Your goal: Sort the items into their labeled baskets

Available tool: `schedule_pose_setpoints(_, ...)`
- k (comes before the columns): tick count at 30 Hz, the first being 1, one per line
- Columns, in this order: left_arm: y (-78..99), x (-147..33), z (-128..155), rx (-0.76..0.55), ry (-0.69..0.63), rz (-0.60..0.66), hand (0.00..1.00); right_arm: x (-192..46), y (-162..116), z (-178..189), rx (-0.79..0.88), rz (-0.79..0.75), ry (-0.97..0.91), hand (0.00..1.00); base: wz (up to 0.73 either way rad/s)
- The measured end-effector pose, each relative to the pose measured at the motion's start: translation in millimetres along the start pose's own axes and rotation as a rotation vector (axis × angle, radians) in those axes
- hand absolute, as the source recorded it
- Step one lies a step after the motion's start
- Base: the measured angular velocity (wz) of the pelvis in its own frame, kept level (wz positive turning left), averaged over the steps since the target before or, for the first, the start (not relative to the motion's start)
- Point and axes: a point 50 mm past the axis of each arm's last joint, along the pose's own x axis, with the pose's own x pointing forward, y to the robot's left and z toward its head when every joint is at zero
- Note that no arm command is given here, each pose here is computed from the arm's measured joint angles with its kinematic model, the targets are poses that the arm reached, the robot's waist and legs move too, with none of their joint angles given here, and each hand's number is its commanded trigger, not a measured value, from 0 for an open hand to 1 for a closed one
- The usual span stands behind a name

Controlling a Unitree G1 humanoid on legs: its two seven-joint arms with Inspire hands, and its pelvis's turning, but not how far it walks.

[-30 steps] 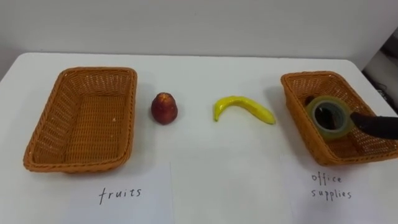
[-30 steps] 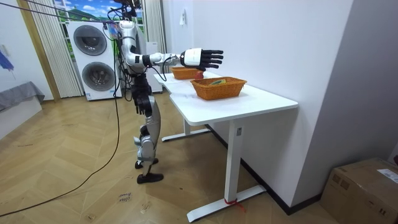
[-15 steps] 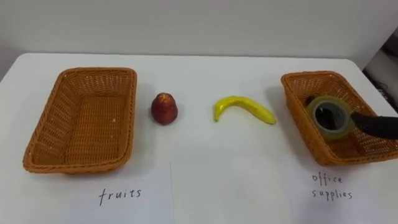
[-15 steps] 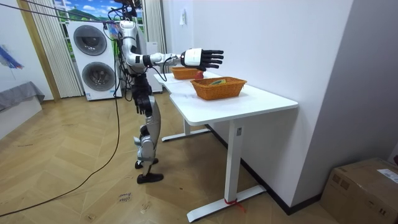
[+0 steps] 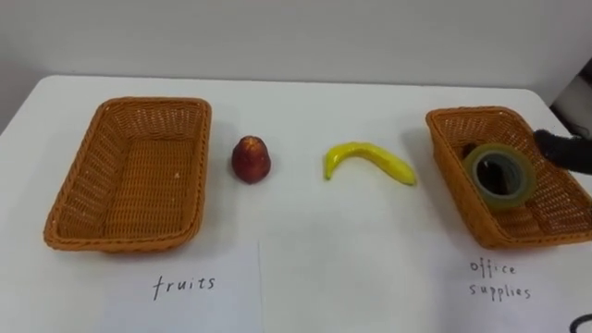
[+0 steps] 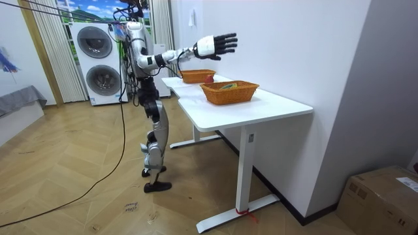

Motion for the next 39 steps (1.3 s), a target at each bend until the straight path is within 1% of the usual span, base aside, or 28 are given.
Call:
schedule_pose_setpoints(2,0.9,0.9,8.8,0.002,-0.024,0.002,0.00,2.8,0.2,9.9,0.012,-0.007,-0.040,0.00,0.00)
schedule_pose_setpoints(4,3.2,0.9,10.2,0.003,-0.032,0.008,0.00,3.7,2.7,12.9,0.020,0.001,-0.053,0.00,0.04)
schedule_pose_setpoints(9,2.7,1.0,10.6,0.004,-0.033,0.014,0.00,2.8,21.9,22.0,0.023,0.077,-0.087,0.00,0.05)
schedule_pose_setpoints(11,2.9,0.9,8.1,0.004,-0.025,0.015,0.00,3.7,28.7,27.4,0.032,0.112,-0.104,0.00,0.18)
schedule_pose_setpoints(17,4.2,-0.1,-1.4,0.003,-0.003,0.018,0.00,7.5,33.5,36.4,0.044,0.156,-0.134,0.00,0.17)
schedule_pose_setpoints(20,5.3,-0.2,-7.3,0.005,0.020,0.008,0.00,7.0,36.0,35.5,0.039,0.185,-0.131,0.00,0.02)
schedule_pose_setpoints(23,6.8,-0.3,-11.7,-0.004,0.042,0.010,0.00,3.5,46.2,34.0,0.029,0.266,-0.127,0.00,-0.01)
schedule_pose_setpoints(29,14.7,-0.5,-10.4,-0.003,0.048,0.026,0.00,-2.5,64.1,25.0,-0.019,0.405,-0.095,0.00,0.01)
schedule_pose_setpoints(32,17.4,-0.7,-10.3,0.001,0.049,0.024,0.00,-4.0,67.2,24.2,-0.025,0.435,-0.092,0.00,0.10)
schedule_pose_setpoints(34,17.1,-0.7,-10.6,0.008,0.051,0.015,0.00,-4.0,69.5,21.8,-0.047,0.453,-0.087,0.00,0.11)
schedule_pose_setpoints(39,13.6,0.5,-2.6,0.035,0.037,0.000,0.00,-4.7,85.0,9.4,-0.155,0.583,-0.055,0.00,0.02)
